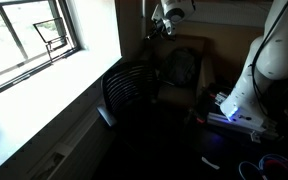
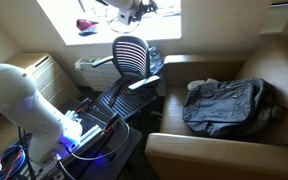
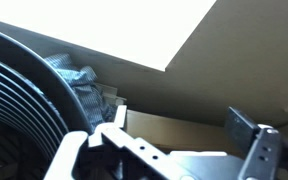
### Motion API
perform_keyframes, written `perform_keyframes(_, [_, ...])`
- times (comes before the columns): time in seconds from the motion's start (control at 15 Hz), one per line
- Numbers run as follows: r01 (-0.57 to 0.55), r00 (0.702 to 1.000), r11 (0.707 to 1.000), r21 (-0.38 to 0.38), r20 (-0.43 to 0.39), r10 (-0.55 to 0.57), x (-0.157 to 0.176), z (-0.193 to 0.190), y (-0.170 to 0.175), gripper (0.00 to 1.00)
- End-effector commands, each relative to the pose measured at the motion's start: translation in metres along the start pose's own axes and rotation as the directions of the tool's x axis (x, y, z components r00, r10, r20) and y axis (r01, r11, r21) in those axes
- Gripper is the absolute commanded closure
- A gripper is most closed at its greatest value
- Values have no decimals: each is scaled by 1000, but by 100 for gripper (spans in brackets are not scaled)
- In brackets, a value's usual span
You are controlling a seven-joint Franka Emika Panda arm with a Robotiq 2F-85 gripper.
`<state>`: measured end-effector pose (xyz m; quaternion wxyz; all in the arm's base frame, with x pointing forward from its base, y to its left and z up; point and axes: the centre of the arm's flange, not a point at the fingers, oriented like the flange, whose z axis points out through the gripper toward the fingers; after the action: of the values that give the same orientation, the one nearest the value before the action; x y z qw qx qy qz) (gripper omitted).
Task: Move the bag from the chair to the couch and pick up the clothing belt and hang it on the chair
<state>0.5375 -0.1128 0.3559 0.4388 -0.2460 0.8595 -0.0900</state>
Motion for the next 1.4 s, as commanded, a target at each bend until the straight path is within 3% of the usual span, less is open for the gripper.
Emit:
perform_keyframes(0.0, [27, 999, 999, -34, 30, -26, -5, -3, 6, 0])
perform_keyframes(0.2, [49, 997, 996, -73, 70, -44, -5, -13, 10, 0])
perform_keyframes(0.33, [92, 992, 985, -146, 95, -79, -4, -10, 32, 0])
perform_keyframes(0.53, [117, 966, 958, -263, 254, -48, -28, -8, 85, 0])
perform_keyframes(0.8, [205, 909, 894, -398, 416, -24, -59, -11, 136, 0])
perform_keyframes(0.93, [267, 876, 843, -468, 482, -10, -70, -13, 155, 0])
perform_keyframes(1.0, [221, 905, 874, -433, 424, -18, -76, -1, 146, 0])
perform_keyframes(1.27, [233, 909, 867, -440, 415, -34, -75, 1, 147, 0])
perform_keyframes(1.33, [281, 914, 841, -463, 397, -87, -70, 4, 152, 0])
